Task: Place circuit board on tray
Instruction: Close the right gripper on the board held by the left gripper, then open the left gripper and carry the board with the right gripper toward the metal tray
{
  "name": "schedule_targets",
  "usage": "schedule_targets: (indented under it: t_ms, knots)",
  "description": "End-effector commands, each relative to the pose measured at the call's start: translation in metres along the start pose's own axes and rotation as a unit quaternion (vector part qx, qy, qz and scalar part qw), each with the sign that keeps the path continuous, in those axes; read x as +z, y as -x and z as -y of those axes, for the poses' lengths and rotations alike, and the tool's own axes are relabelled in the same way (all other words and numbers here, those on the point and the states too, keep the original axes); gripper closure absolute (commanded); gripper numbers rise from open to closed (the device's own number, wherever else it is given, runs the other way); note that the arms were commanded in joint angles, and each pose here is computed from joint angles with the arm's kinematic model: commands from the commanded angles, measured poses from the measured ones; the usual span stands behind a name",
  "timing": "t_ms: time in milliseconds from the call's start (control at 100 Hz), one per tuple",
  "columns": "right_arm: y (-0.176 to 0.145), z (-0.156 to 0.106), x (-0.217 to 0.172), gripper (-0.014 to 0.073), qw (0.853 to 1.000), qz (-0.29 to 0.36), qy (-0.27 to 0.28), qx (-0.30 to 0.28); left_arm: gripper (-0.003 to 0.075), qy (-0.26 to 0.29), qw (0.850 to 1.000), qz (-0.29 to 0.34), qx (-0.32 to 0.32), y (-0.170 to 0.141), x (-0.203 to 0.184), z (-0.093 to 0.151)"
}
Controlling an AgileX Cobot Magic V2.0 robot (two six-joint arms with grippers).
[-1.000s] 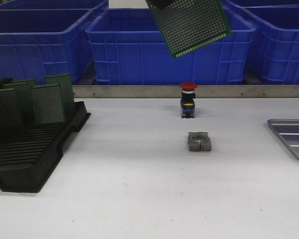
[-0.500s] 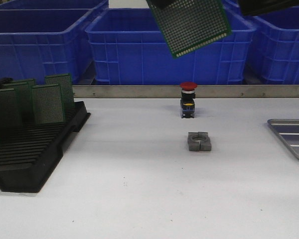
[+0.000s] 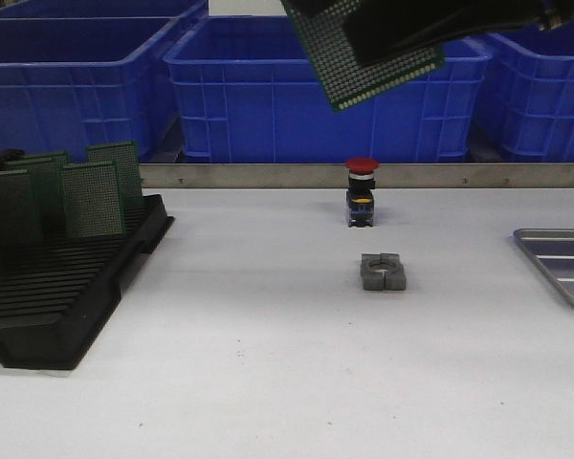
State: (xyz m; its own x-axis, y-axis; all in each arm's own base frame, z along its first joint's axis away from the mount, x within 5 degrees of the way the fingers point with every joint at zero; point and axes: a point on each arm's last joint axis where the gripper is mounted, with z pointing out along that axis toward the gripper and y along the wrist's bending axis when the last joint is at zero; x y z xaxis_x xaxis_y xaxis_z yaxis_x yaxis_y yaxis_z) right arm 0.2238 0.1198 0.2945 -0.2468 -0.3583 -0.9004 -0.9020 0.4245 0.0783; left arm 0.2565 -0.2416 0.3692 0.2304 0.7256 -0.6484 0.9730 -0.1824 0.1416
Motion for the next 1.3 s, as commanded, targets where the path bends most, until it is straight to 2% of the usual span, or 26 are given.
schedule_targets:
  t_ms: [0, 200, 340, 450, 600, 690, 850, 1080, 1160, 1290]
  knots:
    - [0.017, -0.002, -0.006, 0.0427, 0.999, 0.039, -0.002, -0.006, 0.0738, -0.001, 0.999, 0.035, 0.008, 0.017, -0.02, 0.013]
    - [0.016, 0.0, -0.006, 0.0666, 0.999, 0.038, -0.014, -0.005, 0.0738, -0.001, 0.999, 0.035, 0.008, 0.017, -0.02, 0.013]
    - [0.016, 0.002, -0.006, 0.0663, 0.999, 0.038, -0.022, -0.005, 0.0709, -0.001, 0.999, 0.035, 0.008, 0.017, -0.02, 0.013]
    - [0.016, 0.003, -0.006, 0.0663, 0.999, 0.038, -0.027, -0.004, 0.0581, -0.001, 0.999, 0.035, 0.008, 0.017, -0.02, 0.013]
    - [0.016, 0.004, -0.006, 0.0663, 0.999, 0.038, -0.031, -0.004, 0.0272, -0.001, 0.999, 0.035, 0.008, 0.017, -0.02, 0.013]
    - [0.016, 0.004, -0.006, 0.0663, 0.999, 0.037, -0.032, -0.004, 0.0188, 0.0, 0.999, 0.036, 0.008, 0.017, -0.02, 0.013]
    - [0.014, 0.004, -0.01, 0.0663, 0.999, 0.016, -0.043, -0.021, 0.0183, 0.003, 0.999, 0.037, 0.008, 0.017, -0.02, 0.012]
    - [0.009, 0.0, -0.022, 0.0663, 0.996, -0.037, -0.079, -0.003, 0.0183, 0.012, 0.999, 0.04, 0.007, 0.018, -0.02, 0.011]
    - [0.004, 0.004, -0.026, 0.0663, 0.992, -0.062, -0.106, 0.023, 0.0183, 0.015, 0.999, 0.041, 0.007, 0.018, -0.02, 0.01]
    - [-0.007, 0.024, -0.039, 0.0663, 0.976, -0.08, -0.171, 0.107, 0.0183, 0.015, 0.999, 0.041, 0.007, 0.018, -0.02, 0.01]
